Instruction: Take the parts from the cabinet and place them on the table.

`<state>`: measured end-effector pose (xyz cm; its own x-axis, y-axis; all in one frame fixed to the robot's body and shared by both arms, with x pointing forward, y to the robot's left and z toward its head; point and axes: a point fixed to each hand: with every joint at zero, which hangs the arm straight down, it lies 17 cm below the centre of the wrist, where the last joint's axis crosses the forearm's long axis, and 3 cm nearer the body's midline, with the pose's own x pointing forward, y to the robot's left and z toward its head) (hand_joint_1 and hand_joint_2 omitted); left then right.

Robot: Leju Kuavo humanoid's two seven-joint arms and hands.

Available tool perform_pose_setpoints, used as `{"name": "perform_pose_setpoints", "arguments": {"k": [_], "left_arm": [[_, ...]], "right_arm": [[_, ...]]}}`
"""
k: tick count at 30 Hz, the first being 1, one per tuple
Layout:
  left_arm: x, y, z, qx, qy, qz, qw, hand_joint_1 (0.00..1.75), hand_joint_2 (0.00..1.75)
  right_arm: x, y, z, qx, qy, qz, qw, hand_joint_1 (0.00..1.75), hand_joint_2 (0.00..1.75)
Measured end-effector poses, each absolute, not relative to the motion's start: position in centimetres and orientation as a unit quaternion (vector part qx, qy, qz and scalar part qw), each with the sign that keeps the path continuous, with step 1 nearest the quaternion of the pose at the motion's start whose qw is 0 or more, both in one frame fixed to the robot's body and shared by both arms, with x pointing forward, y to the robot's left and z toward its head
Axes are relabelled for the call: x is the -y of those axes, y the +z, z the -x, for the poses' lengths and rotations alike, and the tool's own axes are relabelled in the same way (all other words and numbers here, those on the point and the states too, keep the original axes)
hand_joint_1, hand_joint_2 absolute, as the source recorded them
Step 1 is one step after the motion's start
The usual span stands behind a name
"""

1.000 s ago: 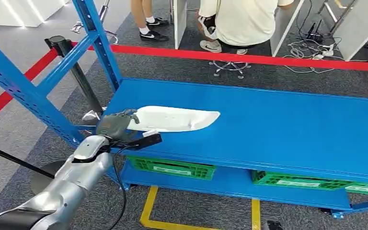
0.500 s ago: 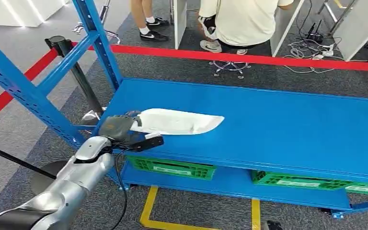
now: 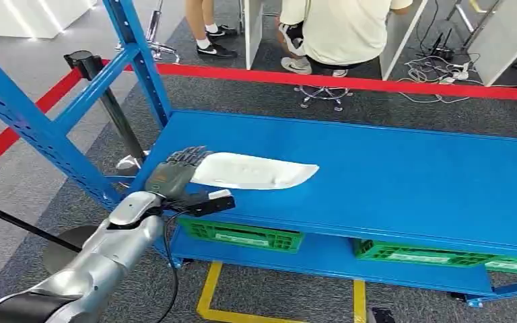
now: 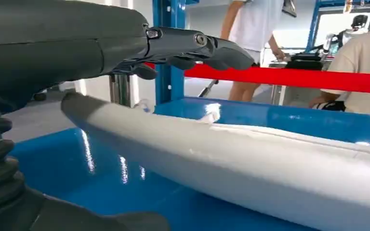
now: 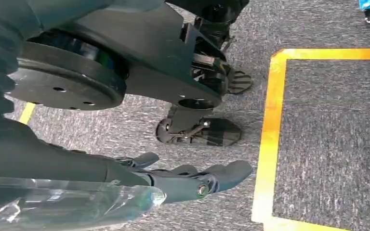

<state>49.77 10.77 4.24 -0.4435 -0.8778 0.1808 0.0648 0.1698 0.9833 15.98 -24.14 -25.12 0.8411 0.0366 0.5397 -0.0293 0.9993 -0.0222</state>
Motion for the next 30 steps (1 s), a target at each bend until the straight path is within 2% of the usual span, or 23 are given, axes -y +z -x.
{"name": "perform_pose_setpoints", "arguments": {"k": [15, 26, 27, 30], "left_arm": [[-10.9, 4.9, -50.1, 0.627, -0.557, -0.362, 0.407, 0.0, 1.75], [-7.9, 5.4, -48.2, 0.659, -0.582, -0.344, 0.331, 0.0, 1.75], [-7.7, 5.4, -48.1, 0.66, -0.583, -0.342, 0.328, 0.0, 0.0], [-7.3, 5.4, -47.8, 0.662, -0.587, -0.338, 0.321, 0.0, 0.0]], "right_arm": [[24.1, -25.2, -15.7, 0.281, 0.023, 0.006, 0.959, 0.0, 1.75], [23.8, -25.2, -15.7, 0.279, 0.033, 0.004, 0.96, 0.0, 1.75], [23.8, -25.2, -15.8, 0.279, 0.033, 0.004, 0.96, 0.0, 1.75], [23.7, -25.1, -15.9, 0.28, 0.036, 0.004, 0.959, 0.0, 1.75]]}}
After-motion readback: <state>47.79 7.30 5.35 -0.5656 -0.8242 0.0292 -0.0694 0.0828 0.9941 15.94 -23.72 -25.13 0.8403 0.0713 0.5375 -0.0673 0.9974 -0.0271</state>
